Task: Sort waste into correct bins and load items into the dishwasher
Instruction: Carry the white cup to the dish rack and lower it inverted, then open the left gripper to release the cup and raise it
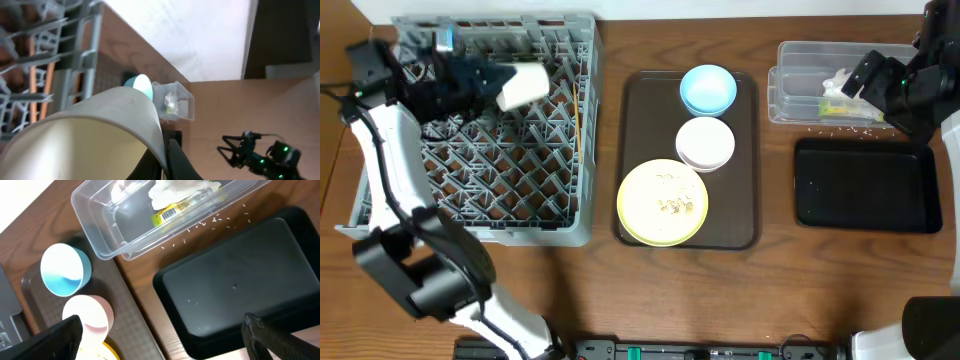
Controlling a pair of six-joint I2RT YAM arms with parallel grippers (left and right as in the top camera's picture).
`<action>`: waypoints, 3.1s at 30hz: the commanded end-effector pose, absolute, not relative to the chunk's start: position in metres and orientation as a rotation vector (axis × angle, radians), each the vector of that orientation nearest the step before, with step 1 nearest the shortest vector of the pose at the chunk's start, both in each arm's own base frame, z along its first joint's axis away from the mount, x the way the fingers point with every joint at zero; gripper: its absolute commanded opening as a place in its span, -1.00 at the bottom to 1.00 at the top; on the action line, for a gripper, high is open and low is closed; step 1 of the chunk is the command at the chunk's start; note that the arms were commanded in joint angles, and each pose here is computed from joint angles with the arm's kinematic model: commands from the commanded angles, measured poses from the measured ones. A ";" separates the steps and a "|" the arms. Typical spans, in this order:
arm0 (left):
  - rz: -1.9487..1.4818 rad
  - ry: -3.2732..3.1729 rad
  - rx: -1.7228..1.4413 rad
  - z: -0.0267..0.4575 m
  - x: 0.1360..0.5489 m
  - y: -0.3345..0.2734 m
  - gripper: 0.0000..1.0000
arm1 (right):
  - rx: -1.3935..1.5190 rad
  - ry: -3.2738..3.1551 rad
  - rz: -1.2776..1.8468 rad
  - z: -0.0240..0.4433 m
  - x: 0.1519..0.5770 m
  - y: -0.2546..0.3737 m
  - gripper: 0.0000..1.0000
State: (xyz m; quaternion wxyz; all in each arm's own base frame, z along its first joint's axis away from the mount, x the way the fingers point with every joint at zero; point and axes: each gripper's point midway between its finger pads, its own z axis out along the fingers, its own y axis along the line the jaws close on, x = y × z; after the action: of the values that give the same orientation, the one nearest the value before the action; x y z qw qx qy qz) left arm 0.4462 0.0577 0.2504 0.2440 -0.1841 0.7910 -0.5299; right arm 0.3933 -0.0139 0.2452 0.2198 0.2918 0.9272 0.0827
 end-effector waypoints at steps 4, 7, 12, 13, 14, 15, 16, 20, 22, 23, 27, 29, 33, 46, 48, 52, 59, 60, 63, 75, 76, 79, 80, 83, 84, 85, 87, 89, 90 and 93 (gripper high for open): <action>-1.670 2.077 -0.614 0.216 0.454 0.077 -0.85 | 0.790 2.554 0.215 0.250 0.392 -0.016 0.98; -1.699 2.080 -0.682 0.196 0.456 0.084 -0.85 | 0.790 2.554 0.215 0.250 0.392 -0.016 0.99; -1.753 2.081 -0.823 0.171 0.454 0.094 -0.85 | 0.790 2.554 0.215 0.250 0.392 -0.016 0.99; -1.754 2.088 -0.864 0.166 0.452 0.097 -0.85 | 0.790 2.554 0.215 0.250 0.392 -0.016 0.99; -1.756 2.089 -0.895 0.162 0.450 0.100 -0.85 | 0.790 2.554 0.215 0.250 0.392 -0.016 0.99; -1.754 2.090 -0.916 0.159 0.448 0.103 -0.85 | 0.790 2.554 0.215 0.250 0.392 -0.016 0.99; -1.750 2.090 -0.938 0.156 0.445 0.106 -0.85 | 0.790 2.554 0.215 0.250 0.392 -0.016 0.99; -1.744 2.087 -0.944 0.147 0.438 0.109 -0.84 | 0.790 2.554 0.215 0.250 0.392 -0.016 0.98; -1.736 2.097 -0.956 0.141 0.435 0.109 -0.85 | 0.790 2.554 0.215 0.250 0.392 -0.016 0.99; -1.740 2.098 -0.961 0.138 0.433 0.108 -0.84 | 0.790 2.554 0.215 0.250 0.392 -0.016 0.99; -1.761 2.100 -0.995 0.132 0.428 0.104 -0.85 | 0.790 2.554 0.215 0.250 0.392 -0.016 0.98; -1.770 2.102 -1.010 0.128 0.426 0.103 -0.85 | 0.790 2.554 0.215 0.250 0.392 -0.016 0.99; -1.752 2.154 -1.104 0.118 0.417 0.100 -0.85 | 0.790 2.554 0.215 0.250 0.392 -0.016 0.99; -1.362 2.389 -1.327 0.085 0.365 0.147 -0.84 | 0.790 2.554 0.215 0.250 0.392 -0.016 0.99; -1.299 2.401 -1.344 0.086 0.359 0.156 -0.45 | 0.790 2.554 0.215 0.250 0.392 -0.016 0.98; -1.232 2.433 -1.368 0.082 0.352 0.163 0.10 | 0.790 2.554 0.215 0.250 0.392 -0.016 0.98; -1.213 2.428 -1.349 0.096 0.356 0.168 0.18 | 0.790 2.554 0.215 0.250 0.392 -0.016 0.99; -1.204 2.424 -1.338 0.101 0.357 0.169 0.17 | 0.790 2.554 0.215 0.250 0.392 -0.016 0.99; -1.151 2.402 -1.270 0.126 0.362 0.172 0.10 | 0.790 2.554 0.215 0.250 0.392 -0.016 0.99; -0.357 2.566 -0.918 0.210 0.351 0.152 -0.84 | 0.790 2.554 0.215 0.250 0.392 -0.016 0.98; -0.290 2.595 -0.882 0.208 0.354 0.146 -0.84 | 0.790 2.554 0.215 0.250 0.392 -0.016 0.98; -0.195 2.679 -0.785 0.195 0.364 0.124 -0.84 | 0.790 2.554 0.215 0.250 0.392 -0.016 0.99; -0.187 2.711 -0.747 0.188 0.368 0.114 -0.84 | 0.790 2.554 0.215 0.250 0.392 -0.016 0.99; -0.189 2.786 -0.651 0.169 0.380 0.086 -0.84 | 0.790 2.554 0.215 0.250 0.392 -0.016 0.98; -0.170 2.801 -0.633 0.164 0.383 0.083 -0.84 | 0.790 2.554 0.215 0.250 0.392 -0.016 0.98; -0.134 2.815 -0.623 0.159 0.385 0.081 -0.84 | 0.790 2.554 0.215 0.250 0.392 -0.016 0.99; -0.049 2.835 -0.616 0.151 0.387 0.084 -0.84 | 0.790 2.554 0.215 0.250 0.392 -0.016 0.99; 0.024 2.850 -0.609 0.144 0.388 0.088 -0.84 | 0.790 2.554 0.215 0.250 0.392 -0.016 0.98; 0.056 2.866 -0.611 0.138 0.388 0.091 -0.84 | 0.790 2.554 0.215 0.250 0.392 -0.016 0.99; 0.076 2.895 -0.610 0.125 0.390 0.093 -0.84 | 0.790 2.554 0.215 0.250 0.392 -0.016 0.99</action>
State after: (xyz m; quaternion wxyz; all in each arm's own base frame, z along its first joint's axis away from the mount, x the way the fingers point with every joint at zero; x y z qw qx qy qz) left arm 0.3920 0.0773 0.1389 0.1068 -0.1998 0.9738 -0.0183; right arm 0.3932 -0.0139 0.2452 0.2196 0.2918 0.9272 0.0826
